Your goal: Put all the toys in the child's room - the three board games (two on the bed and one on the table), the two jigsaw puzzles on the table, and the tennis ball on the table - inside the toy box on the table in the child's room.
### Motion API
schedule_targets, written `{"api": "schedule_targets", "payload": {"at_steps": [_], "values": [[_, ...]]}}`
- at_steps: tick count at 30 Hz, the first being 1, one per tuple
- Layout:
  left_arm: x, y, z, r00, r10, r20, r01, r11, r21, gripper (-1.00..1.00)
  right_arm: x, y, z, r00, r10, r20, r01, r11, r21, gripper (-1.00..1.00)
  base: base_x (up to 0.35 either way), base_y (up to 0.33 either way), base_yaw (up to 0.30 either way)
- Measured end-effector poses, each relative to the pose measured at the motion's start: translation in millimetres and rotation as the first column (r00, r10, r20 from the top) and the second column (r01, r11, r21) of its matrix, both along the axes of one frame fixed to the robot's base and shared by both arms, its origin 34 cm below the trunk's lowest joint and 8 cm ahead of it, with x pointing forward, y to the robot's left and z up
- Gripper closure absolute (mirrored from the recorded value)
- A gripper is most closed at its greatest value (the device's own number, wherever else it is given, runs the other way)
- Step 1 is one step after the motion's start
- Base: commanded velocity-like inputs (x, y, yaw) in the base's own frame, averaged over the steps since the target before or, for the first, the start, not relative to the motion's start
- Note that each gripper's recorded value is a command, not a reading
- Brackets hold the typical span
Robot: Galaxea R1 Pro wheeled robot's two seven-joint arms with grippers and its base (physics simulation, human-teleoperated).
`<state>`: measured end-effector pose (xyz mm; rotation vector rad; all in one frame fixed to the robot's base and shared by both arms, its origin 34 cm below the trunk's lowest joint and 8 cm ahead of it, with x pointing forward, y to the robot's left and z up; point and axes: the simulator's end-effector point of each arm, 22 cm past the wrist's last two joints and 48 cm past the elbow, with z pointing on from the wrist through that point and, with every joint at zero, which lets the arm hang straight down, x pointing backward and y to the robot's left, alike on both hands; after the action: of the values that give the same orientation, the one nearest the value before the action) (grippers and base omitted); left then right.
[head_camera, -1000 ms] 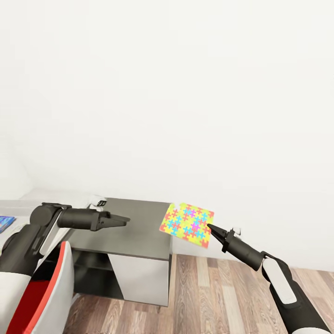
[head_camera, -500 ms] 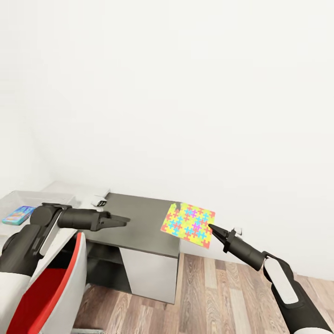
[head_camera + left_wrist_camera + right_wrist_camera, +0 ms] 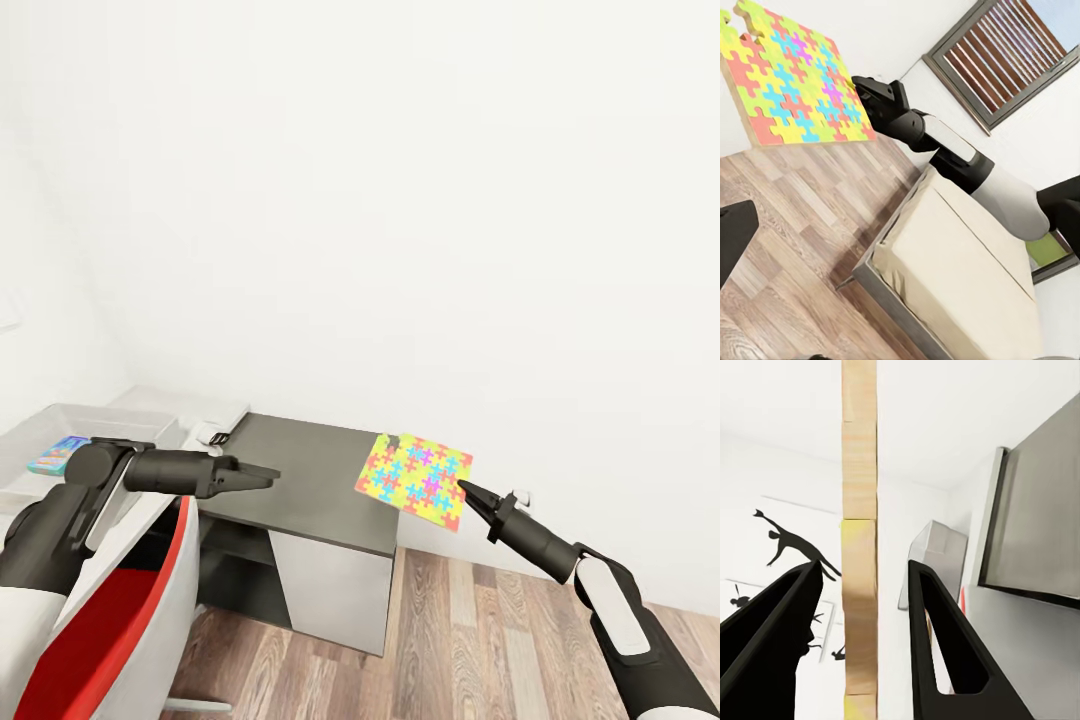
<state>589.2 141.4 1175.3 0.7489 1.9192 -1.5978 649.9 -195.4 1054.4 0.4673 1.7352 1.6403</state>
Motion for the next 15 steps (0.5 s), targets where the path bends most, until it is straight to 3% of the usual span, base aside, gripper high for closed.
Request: {"api": "schedule_targets", "payload": {"at_steps": [4, 15], "values": [[0.0, 0.1, 0.0, 1.0, 0.0, 0.0, 0.0, 1.0, 0.0, -1.0, 0.1, 0.0, 0.7, 1.0, 0.0, 0.002, 0.0, 1.0, 0.0, 1.0, 0.0, 0.0, 0.139], [6.6, 8.6, -1.1, 0.999, 0.026, -0.024, -0.026, 1.0, -0.001, -1.0, -0.1, 1.3, 1.8, 1.0, 0.002, 0.006, -0.002, 1.0, -0.007, 1.0, 0.0, 0.0, 0.271]]}}
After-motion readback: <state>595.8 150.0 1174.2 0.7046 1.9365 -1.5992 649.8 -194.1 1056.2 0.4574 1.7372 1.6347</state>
